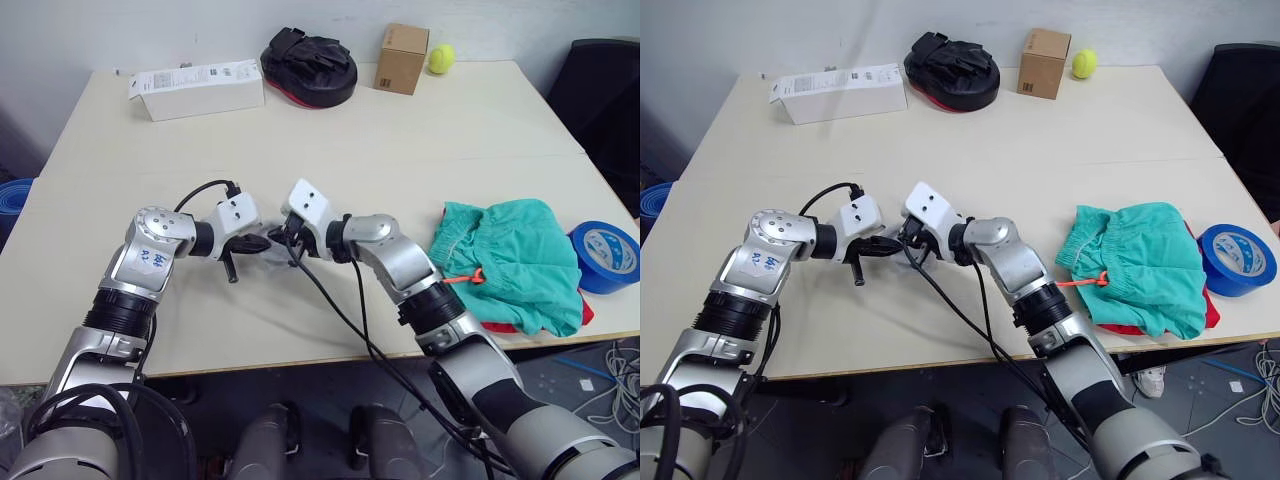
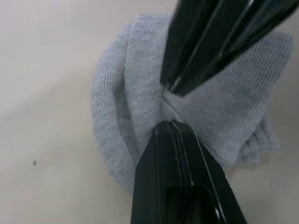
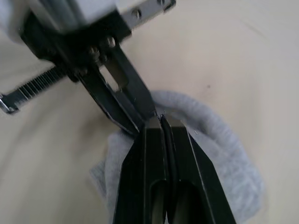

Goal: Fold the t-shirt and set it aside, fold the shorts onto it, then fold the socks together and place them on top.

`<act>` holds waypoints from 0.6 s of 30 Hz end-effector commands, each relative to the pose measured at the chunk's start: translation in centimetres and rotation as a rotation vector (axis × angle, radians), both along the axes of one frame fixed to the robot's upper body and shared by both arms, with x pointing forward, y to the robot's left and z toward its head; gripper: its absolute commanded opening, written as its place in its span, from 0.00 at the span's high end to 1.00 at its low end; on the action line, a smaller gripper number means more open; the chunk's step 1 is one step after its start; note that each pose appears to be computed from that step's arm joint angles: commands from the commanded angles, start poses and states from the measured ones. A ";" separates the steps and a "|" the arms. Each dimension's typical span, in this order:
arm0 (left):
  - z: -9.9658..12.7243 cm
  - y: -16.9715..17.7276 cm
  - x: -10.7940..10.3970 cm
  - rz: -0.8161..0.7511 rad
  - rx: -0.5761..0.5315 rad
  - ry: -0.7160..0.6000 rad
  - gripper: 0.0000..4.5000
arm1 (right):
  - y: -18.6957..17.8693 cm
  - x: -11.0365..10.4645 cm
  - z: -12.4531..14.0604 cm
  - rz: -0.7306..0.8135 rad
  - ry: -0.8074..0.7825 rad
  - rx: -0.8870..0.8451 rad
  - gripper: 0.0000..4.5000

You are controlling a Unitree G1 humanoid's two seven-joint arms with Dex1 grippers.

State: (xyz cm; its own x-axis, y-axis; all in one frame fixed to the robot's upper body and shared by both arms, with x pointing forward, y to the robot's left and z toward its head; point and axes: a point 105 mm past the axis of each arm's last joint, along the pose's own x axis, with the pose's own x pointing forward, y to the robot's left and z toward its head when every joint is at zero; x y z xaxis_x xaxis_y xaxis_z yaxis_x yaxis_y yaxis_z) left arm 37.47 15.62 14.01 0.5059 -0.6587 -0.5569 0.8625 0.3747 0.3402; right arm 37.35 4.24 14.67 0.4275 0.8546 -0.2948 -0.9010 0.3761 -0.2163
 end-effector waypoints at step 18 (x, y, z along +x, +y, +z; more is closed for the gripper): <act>-0.2 -0.1 -0.3 0.003 -0.008 0.012 1.00 | -6.7 3.5 0.6 -0.231 0.114 0.125 0.99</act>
